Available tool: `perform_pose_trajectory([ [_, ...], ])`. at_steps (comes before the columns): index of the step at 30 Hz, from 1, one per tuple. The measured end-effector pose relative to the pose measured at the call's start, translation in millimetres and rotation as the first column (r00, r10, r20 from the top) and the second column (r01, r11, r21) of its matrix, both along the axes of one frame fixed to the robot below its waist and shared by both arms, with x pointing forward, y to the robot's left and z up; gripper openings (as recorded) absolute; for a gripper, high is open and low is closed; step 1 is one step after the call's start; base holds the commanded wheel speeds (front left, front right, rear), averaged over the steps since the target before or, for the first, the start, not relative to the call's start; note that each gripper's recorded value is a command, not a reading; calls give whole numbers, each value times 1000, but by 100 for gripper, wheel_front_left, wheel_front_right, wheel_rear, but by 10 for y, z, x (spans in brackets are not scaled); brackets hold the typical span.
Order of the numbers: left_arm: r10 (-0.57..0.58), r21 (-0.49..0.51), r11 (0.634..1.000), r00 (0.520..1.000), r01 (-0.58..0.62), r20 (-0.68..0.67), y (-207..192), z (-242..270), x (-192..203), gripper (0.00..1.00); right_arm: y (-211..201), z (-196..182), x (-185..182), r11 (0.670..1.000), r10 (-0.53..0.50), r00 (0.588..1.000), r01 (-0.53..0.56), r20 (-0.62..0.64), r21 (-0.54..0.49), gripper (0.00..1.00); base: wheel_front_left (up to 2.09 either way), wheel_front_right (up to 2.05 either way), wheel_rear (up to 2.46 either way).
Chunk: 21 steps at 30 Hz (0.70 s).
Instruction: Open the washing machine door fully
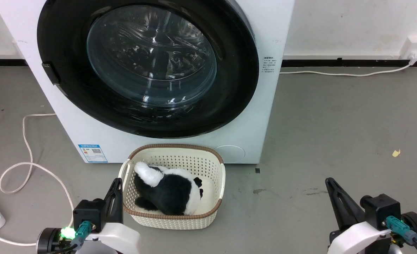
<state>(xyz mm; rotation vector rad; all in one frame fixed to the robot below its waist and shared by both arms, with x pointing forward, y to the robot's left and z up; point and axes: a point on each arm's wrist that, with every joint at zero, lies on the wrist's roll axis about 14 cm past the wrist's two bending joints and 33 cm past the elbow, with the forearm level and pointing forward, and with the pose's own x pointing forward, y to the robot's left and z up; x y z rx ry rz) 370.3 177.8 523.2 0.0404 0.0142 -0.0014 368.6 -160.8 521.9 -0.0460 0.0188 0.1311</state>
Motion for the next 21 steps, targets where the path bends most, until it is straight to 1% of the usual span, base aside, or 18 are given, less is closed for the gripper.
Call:
perform_pose_trajectory([
  [16,0,0,1000,1000,0,0,0,0,0,0,1,0,0,1000,0,1000,0,0,0,0,0,0,0],
  [17,0,0,1000,1000,0,0,-1,0,0,100,1,-1,0,1000,0,1000,0,0,0,100,0,0,0],
  [21,-1,-2,1000,1000,1,-1,-2,-3,-1,100,3,-3,-1,1000,1,1000,-1,-1,0,100,0,0,0],
])
